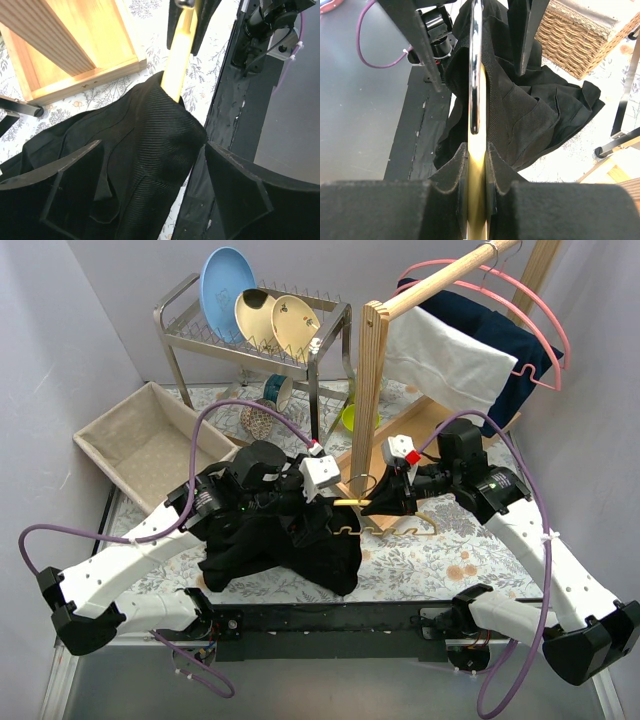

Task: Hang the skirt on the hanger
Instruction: Place skirt on hanger

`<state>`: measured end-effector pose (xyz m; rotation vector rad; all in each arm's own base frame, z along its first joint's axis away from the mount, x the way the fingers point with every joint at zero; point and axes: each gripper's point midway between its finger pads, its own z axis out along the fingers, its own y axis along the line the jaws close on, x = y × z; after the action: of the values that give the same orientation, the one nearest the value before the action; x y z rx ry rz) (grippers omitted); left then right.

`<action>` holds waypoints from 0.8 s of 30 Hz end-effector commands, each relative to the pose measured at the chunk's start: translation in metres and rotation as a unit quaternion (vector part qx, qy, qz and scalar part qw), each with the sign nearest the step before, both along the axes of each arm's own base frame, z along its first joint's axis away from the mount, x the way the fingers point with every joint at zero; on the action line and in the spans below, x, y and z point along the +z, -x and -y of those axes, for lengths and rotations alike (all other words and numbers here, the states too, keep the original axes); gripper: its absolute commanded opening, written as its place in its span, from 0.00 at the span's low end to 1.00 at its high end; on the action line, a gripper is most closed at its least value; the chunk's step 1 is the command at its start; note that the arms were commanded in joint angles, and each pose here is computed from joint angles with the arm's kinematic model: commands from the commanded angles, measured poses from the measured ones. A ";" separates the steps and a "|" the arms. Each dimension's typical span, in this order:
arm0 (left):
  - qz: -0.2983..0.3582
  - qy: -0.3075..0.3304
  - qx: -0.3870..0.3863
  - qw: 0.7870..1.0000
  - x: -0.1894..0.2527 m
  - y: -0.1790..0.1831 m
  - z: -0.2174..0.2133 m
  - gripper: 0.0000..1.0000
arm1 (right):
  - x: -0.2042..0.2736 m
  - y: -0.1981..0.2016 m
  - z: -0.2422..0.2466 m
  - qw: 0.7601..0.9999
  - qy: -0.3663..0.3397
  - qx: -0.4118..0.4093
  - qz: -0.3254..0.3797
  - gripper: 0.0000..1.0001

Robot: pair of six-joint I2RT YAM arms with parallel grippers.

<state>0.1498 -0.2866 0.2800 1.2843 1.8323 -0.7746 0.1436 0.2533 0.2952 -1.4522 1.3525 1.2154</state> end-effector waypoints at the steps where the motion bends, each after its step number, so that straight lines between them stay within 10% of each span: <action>1: 0.002 0.008 0.006 1.000 0.014 0.001 -0.001 0.76 | 0.018 0.010 0.001 0.998 -0.032 0.033 0.040 0.01; 3: -0.013 0.017 -0.017 1.000 0.016 0.008 0.004 0.70 | 0.016 0.013 0.002 0.998 -0.031 0.039 0.040 0.01; 10: -0.059 0.012 -0.053 0.997 0.011 0.016 0.012 0.00 | 0.013 0.017 0.004 0.997 -0.029 0.046 0.047 0.01; 15: -0.047 0.035 -0.034 0.998 0.020 0.015 0.009 0.00 | 0.010 0.017 0.005 0.998 -0.027 0.043 0.047 0.02; 21: -0.042 0.061 0.053 0.996 0.018 0.011 -0.016 0.00 | 0.019 -0.005 0.009 0.997 -0.010 -0.039 0.063 0.76; 24: -0.044 0.069 0.110 0.991 0.011 0.003 -0.029 0.00 | 0.029 -0.023 0.024 0.990 -0.009 -0.116 0.083 0.93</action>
<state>0.1340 -0.2735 0.2725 1.1780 1.9341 -0.8724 0.1437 0.2425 0.3015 -1.4465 1.3275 1.1014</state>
